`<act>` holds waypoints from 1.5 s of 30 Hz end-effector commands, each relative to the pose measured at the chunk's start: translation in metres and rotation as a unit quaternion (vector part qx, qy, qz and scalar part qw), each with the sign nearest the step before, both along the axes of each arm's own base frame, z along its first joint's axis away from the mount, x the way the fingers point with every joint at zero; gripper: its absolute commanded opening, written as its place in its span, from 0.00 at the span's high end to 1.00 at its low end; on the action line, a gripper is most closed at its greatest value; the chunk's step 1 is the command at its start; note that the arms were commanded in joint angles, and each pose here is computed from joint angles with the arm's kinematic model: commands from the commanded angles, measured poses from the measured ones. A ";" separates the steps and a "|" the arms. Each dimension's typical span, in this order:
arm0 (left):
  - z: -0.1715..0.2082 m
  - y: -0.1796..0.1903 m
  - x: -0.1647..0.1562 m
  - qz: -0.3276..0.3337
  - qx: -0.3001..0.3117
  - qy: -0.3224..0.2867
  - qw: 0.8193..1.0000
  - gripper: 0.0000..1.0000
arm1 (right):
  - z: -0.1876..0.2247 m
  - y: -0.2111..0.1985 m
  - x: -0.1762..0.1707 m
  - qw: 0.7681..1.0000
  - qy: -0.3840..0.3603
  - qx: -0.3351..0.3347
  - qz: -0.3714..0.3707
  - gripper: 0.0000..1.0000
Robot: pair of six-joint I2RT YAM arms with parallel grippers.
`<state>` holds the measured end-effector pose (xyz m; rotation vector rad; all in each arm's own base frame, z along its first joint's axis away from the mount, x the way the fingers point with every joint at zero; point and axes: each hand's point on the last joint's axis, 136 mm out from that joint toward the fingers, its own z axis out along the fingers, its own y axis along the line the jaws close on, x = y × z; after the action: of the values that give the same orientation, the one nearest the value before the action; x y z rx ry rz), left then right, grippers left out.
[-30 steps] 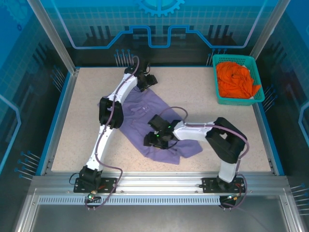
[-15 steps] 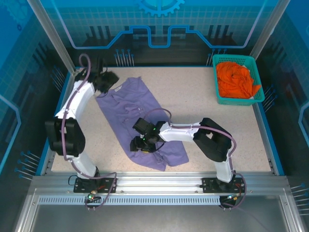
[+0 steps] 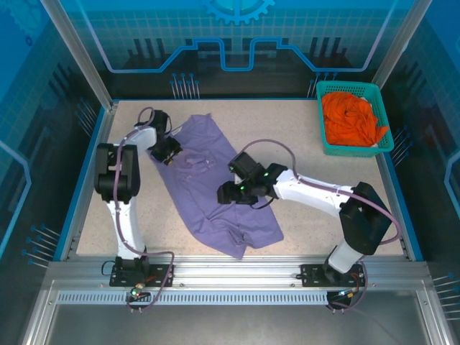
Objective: Fold and stack the t-shirts
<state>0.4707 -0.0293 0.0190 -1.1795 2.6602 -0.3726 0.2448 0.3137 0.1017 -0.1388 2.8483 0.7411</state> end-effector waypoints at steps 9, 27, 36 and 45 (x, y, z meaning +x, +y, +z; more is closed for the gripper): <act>-0.029 -0.108 0.056 -0.125 0.010 0.029 0.992 0.59 | -0.074 -0.082 -0.001 0.989 0.094 -0.036 -0.109 0.39; 0.034 -0.143 0.151 -0.144 -0.105 -0.138 0.974 0.44 | -0.033 -0.128 0.093 0.981 0.030 -0.067 -0.179 0.38; 0.112 -0.127 0.124 -0.148 -0.111 -0.182 0.966 0.35 | -0.035 -0.131 0.210 0.976 0.014 -0.068 -0.207 0.46; 0.039 -0.117 0.092 -0.138 -0.098 -0.098 0.981 0.65 | -0.081 -0.112 0.282 0.978 0.040 -0.040 -0.201 0.64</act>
<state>0.5755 -0.1471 0.0943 -0.7462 2.5781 -0.8100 0.5312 0.1963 0.0348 0.4573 2.7680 0.5331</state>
